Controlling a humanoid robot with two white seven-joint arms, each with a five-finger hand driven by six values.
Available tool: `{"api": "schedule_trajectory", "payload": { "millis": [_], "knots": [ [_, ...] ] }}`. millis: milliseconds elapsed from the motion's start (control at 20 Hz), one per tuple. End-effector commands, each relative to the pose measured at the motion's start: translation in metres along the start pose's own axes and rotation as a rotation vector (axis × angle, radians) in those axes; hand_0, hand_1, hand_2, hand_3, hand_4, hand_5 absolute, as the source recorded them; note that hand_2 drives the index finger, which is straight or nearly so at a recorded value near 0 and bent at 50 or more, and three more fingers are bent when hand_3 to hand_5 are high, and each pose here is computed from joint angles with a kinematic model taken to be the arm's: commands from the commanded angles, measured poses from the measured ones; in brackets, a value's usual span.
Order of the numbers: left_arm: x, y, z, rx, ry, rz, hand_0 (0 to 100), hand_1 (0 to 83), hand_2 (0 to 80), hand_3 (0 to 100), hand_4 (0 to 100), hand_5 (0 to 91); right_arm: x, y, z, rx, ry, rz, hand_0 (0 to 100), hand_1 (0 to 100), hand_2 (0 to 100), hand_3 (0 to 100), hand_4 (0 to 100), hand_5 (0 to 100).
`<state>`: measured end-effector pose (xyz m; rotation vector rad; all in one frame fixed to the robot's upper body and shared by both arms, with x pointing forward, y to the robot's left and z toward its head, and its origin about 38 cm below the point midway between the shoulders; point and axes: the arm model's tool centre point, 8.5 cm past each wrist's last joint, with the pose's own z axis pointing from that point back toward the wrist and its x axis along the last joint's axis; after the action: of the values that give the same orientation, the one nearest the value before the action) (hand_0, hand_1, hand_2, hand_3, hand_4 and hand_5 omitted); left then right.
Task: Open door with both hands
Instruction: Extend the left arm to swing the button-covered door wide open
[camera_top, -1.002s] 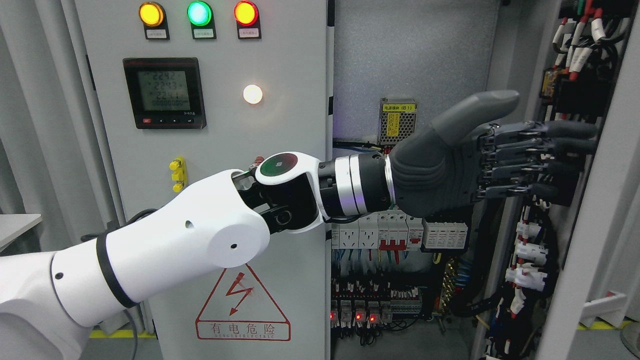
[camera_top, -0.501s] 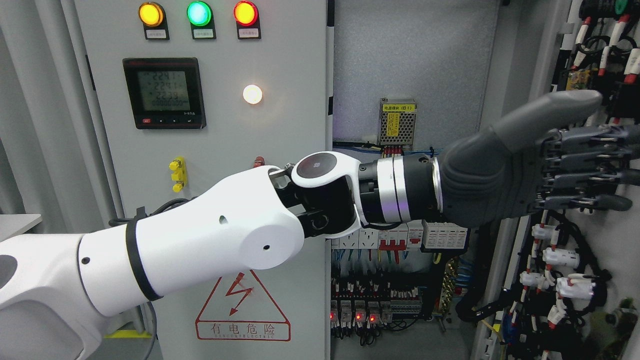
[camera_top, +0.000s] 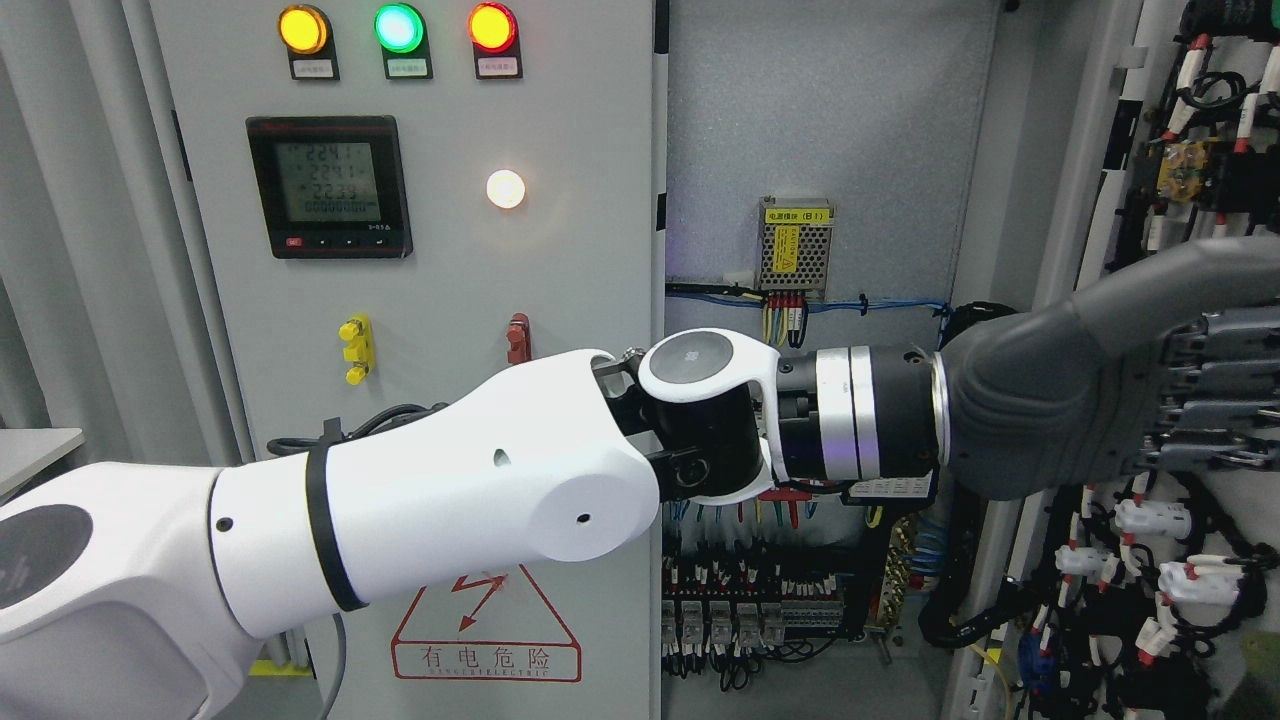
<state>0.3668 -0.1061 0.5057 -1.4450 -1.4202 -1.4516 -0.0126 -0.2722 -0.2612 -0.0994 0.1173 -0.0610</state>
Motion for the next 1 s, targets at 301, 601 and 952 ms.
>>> {"api": "schedule_trajectory", "payload": {
  "millis": [301, 601, 952],
  "knots": [
    [-0.017, -0.004, -0.031, -0.027, 0.018, 0.019, 29, 0.0, 2.8, 3, 4, 0.0, 0.010, 0.001, 0.002, 0.003, -0.004, -0.007, 22, 0, 0, 0, 0, 0],
    [-0.016, 0.007, -0.026, 0.011, 0.019, 0.012, 29, 0.0, 2.8, 3, 4, 0.0, 0.009, 0.001, 0.002, 0.001, -0.001, -0.007, 22, 0, 0, 0, 0, 0],
    [-0.016, 0.007, -0.026, 0.011, 0.017, 0.012, 29, 0.0, 2.8, 3, 4, 0.0, 0.009, 0.001, 0.002, 0.001, -0.001, -0.004, 22, 0, 0, 0, 0, 0]
  ]
}}
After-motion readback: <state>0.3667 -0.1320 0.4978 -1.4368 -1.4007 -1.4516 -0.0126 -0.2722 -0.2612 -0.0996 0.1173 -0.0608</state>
